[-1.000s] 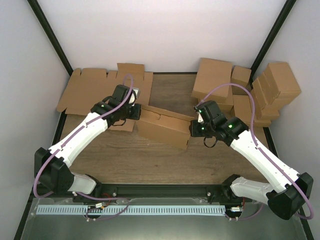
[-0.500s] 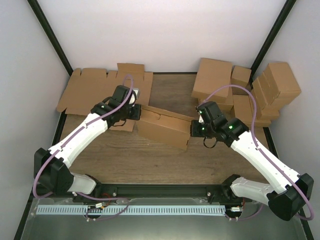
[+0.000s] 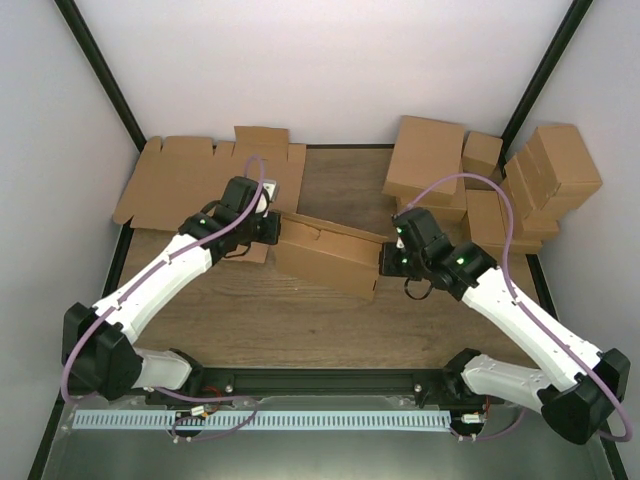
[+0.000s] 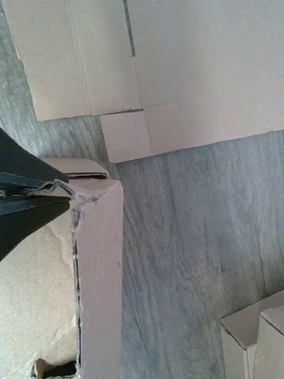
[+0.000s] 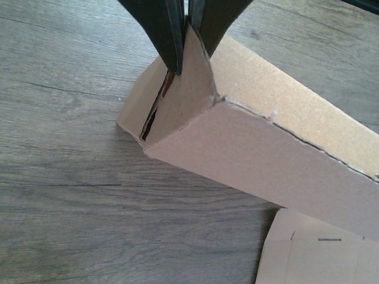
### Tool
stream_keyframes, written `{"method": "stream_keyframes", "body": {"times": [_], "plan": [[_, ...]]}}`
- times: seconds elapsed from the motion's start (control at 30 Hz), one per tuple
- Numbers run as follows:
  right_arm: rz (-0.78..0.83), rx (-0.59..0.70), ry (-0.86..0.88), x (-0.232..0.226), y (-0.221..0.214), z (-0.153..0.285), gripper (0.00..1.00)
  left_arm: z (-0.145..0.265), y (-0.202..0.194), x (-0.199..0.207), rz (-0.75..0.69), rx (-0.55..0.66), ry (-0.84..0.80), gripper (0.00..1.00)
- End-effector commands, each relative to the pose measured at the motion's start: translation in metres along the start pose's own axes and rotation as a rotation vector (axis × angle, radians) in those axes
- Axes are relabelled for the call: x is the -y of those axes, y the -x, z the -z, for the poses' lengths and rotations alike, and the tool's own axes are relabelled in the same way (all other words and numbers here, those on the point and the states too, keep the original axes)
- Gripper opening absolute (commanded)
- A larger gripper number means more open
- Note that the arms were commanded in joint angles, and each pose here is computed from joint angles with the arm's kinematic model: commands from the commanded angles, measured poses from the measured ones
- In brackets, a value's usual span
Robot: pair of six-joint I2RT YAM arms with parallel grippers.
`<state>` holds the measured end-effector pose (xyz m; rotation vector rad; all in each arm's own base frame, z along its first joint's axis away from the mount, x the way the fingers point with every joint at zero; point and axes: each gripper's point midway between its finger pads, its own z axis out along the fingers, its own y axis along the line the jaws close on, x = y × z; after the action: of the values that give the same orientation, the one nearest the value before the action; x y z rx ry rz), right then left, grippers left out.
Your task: Fold the paper box
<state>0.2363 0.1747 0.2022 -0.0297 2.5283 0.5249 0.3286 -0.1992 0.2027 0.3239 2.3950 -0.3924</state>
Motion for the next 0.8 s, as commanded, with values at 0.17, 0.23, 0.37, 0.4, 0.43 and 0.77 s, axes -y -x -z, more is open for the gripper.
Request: {"method": "stream_keyframes", "body": {"times": [0.17,0.23,0.37,0.4,0.43,0.77], "plan": [[0.016,-0.042,-0.176,0.003,-0.019,-0.005,0.11,-0.013,-0.059,0.003,-0.027,-0.172,-0.014,0.04],[0.010,-0.007,-0.153,-0.002,-0.010,0.003,0.15,-0.013,-0.060,0.001,-0.026,-0.171,-0.006,0.04],[0.011,0.049,-0.140,-0.009,0.006,0.019,0.22,-0.009,-0.058,0.000,-0.025,-0.155,0.002,0.04],[0.013,0.056,-0.138,-0.010,0.009,0.021,0.22,-0.009,-0.057,0.000,-0.027,-0.154,0.004,0.04],[0.015,0.060,-0.132,-0.012,0.012,0.022,0.23,-0.009,-0.056,0.001,-0.026,-0.154,0.004,0.04],[0.013,0.074,-0.153,-0.013,0.019,0.025,0.10,-0.006,-0.052,0.001,-0.029,-0.146,0.005,0.04]]}}
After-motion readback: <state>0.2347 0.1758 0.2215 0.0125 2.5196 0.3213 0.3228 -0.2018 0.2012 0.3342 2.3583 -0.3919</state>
